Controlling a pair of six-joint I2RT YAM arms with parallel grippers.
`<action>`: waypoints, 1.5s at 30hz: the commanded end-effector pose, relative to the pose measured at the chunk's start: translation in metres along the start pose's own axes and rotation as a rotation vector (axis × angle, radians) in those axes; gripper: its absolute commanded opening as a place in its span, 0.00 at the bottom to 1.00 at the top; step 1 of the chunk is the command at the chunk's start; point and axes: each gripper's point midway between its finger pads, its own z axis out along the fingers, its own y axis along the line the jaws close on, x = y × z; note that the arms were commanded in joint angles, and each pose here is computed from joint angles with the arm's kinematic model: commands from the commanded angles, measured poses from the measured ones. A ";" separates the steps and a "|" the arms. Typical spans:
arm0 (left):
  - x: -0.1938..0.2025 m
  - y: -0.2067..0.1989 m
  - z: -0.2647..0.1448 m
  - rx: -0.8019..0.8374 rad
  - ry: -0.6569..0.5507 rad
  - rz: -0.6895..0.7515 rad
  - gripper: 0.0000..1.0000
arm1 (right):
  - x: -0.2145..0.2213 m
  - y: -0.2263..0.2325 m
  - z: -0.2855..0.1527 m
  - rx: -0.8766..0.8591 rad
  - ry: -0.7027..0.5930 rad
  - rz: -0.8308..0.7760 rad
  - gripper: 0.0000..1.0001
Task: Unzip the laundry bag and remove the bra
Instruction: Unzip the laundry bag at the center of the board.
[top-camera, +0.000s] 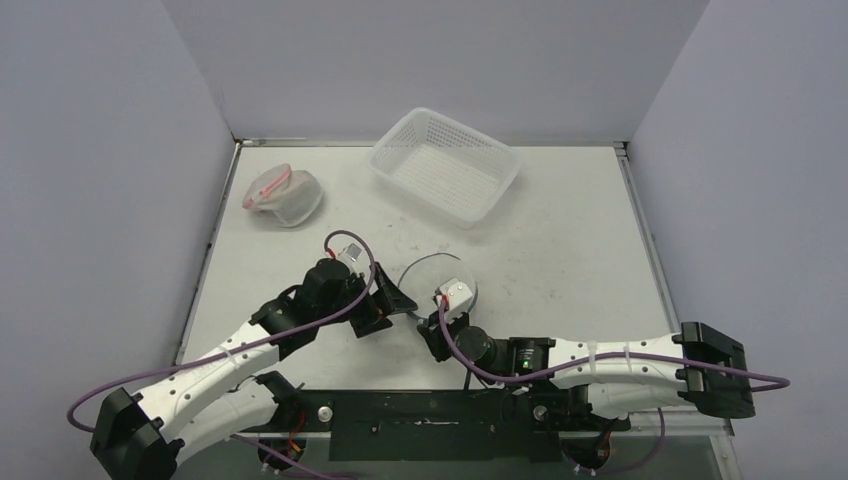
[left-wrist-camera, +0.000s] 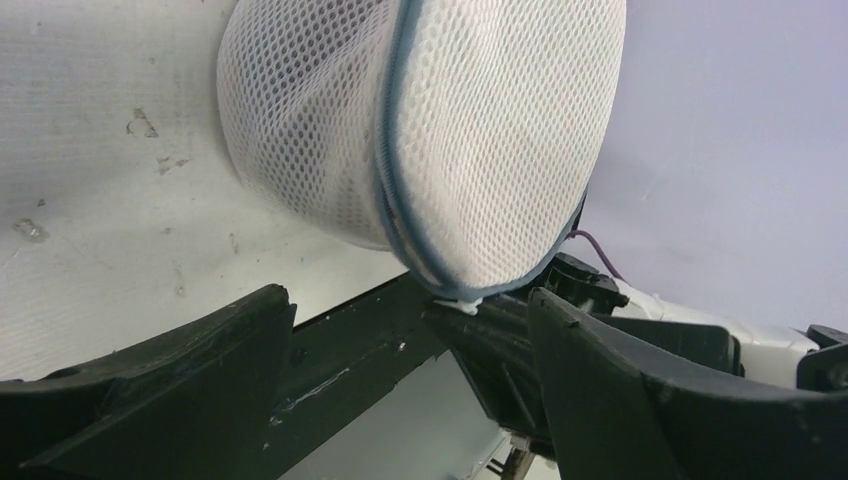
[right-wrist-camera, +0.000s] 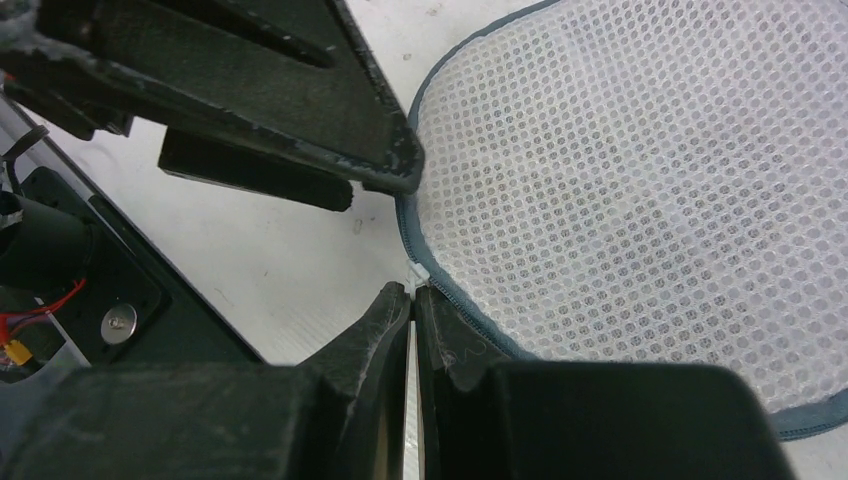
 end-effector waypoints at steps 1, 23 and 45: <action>-0.018 -0.026 0.006 0.082 -0.075 -0.033 0.82 | -0.030 0.026 0.003 -0.078 -0.069 0.041 0.05; -0.038 -0.028 0.039 0.024 -0.108 -0.064 0.00 | -0.050 0.012 -0.010 0.017 -0.084 0.172 0.05; -0.041 -0.030 0.043 0.073 -0.057 0.087 0.00 | -0.027 -0.054 -0.052 0.174 -0.076 0.143 0.05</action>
